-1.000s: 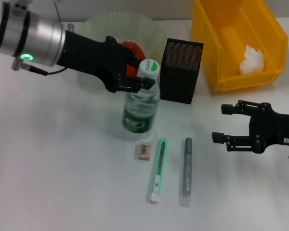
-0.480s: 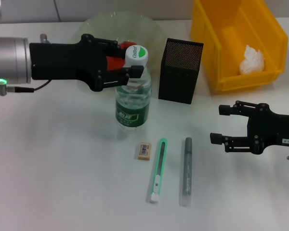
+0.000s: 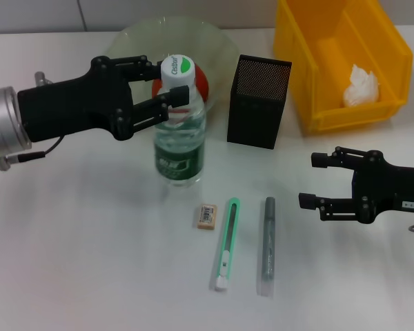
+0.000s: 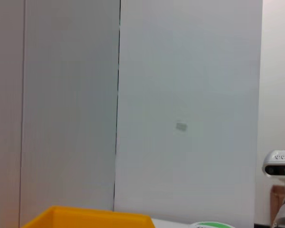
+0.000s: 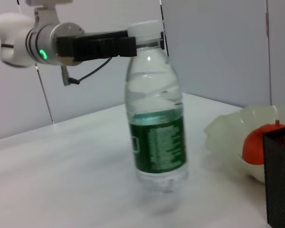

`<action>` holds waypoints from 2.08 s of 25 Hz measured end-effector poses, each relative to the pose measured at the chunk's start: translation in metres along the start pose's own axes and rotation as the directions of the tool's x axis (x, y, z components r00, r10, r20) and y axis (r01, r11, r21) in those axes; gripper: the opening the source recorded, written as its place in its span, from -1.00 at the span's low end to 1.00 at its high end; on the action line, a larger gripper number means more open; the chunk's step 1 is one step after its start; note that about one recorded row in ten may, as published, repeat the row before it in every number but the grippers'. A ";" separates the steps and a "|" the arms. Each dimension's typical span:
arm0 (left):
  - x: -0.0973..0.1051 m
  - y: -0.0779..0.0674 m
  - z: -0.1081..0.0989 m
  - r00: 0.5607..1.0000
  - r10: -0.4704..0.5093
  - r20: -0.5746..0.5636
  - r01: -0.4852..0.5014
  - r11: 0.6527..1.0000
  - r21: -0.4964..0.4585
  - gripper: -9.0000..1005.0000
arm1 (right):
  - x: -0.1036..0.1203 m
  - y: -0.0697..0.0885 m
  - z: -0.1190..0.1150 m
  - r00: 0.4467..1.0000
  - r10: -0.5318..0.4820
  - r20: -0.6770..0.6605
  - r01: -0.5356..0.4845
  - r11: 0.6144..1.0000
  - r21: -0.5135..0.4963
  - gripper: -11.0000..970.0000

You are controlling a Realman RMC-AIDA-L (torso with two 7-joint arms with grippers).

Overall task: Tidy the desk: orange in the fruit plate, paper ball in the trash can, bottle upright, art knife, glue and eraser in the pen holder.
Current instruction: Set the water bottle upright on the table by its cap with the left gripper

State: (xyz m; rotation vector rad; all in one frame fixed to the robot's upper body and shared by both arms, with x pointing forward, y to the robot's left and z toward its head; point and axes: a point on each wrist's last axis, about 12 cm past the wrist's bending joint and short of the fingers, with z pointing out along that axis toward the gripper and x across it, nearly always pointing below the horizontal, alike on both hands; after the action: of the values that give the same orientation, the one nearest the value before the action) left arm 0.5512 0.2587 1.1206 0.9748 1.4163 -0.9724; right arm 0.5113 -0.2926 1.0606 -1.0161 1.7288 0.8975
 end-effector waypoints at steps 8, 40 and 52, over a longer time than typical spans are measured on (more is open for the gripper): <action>0.018 -0.011 0.001 0.998 0.021 0.061 -0.020 1.000 -0.022 -0.12 | 0.000 0.000 0.000 1.000 0.000 0.001 0.000 1.000 -0.002 0.72; 0.042 -0.018 0.004 0.997 -0.014 0.072 0.021 0.995 -0.097 -0.13 | 0.001 0.001 -0.001 1.000 0.002 0.005 -0.002 1.000 0.001 0.72; 0.042 -0.017 0.002 0.997 -0.016 0.074 0.024 0.993 -0.117 -0.13 | 0.001 0.001 -0.001 1.000 0.000 0.005 0.000 1.000 0.002 0.72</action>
State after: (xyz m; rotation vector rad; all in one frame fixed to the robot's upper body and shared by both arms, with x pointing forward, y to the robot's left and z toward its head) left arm 0.5338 0.2533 1.0790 0.8316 1.4081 -0.9193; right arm 0.5100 -0.2931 1.0602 -1.0115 1.7252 0.8970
